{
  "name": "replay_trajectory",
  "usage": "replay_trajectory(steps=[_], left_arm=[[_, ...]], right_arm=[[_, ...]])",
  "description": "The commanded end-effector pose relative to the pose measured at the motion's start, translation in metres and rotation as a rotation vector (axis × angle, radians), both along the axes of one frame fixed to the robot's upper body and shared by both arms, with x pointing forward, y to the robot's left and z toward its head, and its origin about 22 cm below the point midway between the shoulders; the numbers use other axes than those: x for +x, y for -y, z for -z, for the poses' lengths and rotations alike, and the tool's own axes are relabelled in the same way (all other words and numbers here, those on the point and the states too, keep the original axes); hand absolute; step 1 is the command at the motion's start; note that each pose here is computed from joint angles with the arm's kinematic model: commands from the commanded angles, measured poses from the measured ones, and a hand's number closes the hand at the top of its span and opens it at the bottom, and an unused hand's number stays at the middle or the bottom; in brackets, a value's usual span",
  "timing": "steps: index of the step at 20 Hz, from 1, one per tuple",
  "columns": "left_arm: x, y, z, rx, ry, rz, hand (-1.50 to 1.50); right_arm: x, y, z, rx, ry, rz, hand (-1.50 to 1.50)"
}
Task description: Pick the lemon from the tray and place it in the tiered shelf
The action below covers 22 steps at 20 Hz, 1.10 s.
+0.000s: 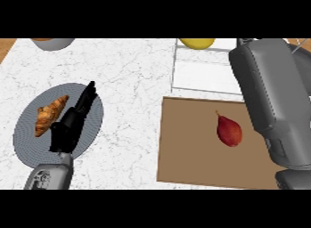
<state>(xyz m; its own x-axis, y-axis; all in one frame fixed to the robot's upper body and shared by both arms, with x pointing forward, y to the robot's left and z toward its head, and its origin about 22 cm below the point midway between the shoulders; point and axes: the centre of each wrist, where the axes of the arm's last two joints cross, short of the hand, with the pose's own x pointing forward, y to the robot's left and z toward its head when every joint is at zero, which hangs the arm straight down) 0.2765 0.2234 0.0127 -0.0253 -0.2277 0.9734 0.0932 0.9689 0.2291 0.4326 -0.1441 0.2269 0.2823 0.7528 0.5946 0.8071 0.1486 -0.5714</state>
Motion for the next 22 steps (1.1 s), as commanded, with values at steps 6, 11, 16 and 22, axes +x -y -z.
replay_trajectory(steps=[6,11,16,22], left_arm=[[0.020,0.009,-0.009,0.004,0.007,-0.011,0.00],[0.016,-0.008,-0.006,0.009,-0.013,0.010,0.00],[0.008,-0.003,0.011,0.008,0.000,-0.002,0.00],[0.008,-0.009,-0.006,0.012,0.014,-0.012,0.00]], right_arm=[[-0.021,0.009,-0.008,0.161,0.118,-0.019,-1.50],[-0.035,0.012,-0.037,0.232,0.123,-0.106,-1.50],[-0.045,0.017,-0.055,0.265,0.196,-0.159,-1.50],[-0.066,0.042,-0.087,0.409,0.443,-0.141,-1.50]])
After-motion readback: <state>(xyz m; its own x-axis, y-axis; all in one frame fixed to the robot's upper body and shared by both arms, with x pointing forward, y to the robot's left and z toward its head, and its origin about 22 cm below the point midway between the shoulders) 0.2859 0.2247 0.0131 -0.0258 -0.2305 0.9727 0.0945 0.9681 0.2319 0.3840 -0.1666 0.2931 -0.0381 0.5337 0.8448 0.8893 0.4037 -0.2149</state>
